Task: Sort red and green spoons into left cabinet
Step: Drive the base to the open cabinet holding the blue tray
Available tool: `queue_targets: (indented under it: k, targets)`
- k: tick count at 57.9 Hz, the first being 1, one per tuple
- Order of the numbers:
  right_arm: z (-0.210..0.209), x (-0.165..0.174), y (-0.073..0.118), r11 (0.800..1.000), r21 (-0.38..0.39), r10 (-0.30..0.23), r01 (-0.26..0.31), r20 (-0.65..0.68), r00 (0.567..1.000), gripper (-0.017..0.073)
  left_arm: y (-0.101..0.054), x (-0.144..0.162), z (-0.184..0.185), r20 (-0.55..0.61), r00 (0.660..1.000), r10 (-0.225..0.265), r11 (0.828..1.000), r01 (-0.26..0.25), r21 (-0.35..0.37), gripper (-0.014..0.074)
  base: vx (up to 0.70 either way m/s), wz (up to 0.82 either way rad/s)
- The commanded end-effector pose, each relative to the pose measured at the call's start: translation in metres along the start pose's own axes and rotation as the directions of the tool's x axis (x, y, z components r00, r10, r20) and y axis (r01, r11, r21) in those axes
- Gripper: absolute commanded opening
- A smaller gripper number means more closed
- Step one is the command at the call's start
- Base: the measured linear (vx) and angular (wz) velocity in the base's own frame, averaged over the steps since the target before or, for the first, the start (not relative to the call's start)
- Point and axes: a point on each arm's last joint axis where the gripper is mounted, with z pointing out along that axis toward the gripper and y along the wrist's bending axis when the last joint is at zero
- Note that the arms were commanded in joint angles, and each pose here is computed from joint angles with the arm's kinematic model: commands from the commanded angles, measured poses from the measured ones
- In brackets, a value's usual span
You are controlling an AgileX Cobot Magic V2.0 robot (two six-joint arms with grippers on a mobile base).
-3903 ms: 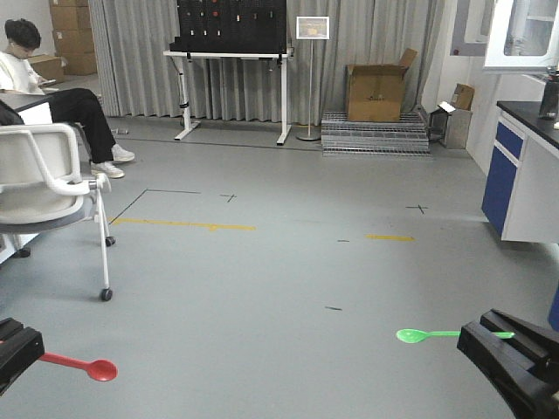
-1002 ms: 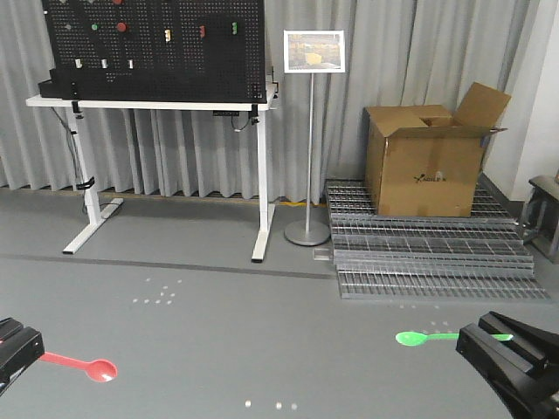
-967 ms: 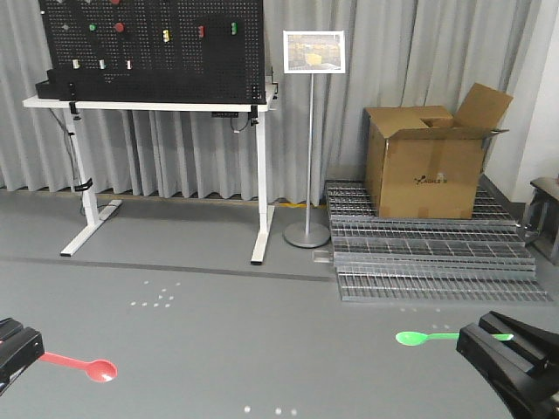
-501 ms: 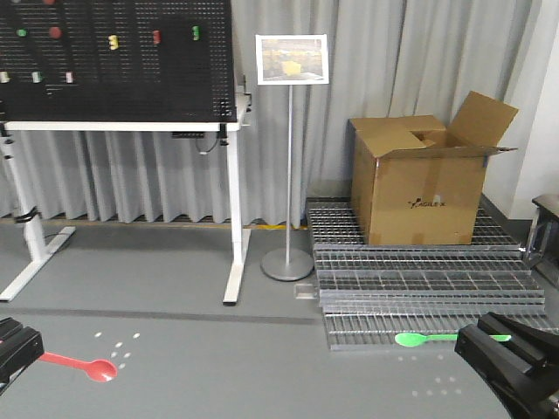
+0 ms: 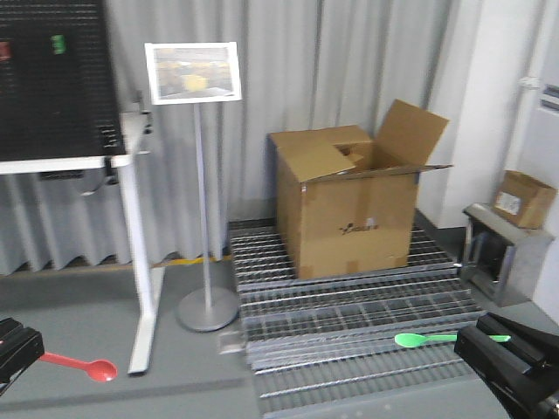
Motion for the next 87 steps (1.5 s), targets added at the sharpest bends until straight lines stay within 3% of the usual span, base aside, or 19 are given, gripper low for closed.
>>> queue_targets:
  k: [1,87]
  targets:
    - [-0.0019,-0.0207,-0.0021,1.0,0.021,-0.021,0.019,0.124,0.992,-0.0001,0.001,-0.0192,-0.0014,0.111,0.994,-0.006,1.0,0.007,-0.011,0.0,0.56,-0.46]
    - [-0.0019,-0.0206,-0.0021,1.0,0.021,-0.021,0.019,0.122,0.992,-0.0001,0.001,-0.0192,-0.0014,0.111,0.994,-0.006,1.0,0.007,-0.011,0.0,0.47,-0.58]
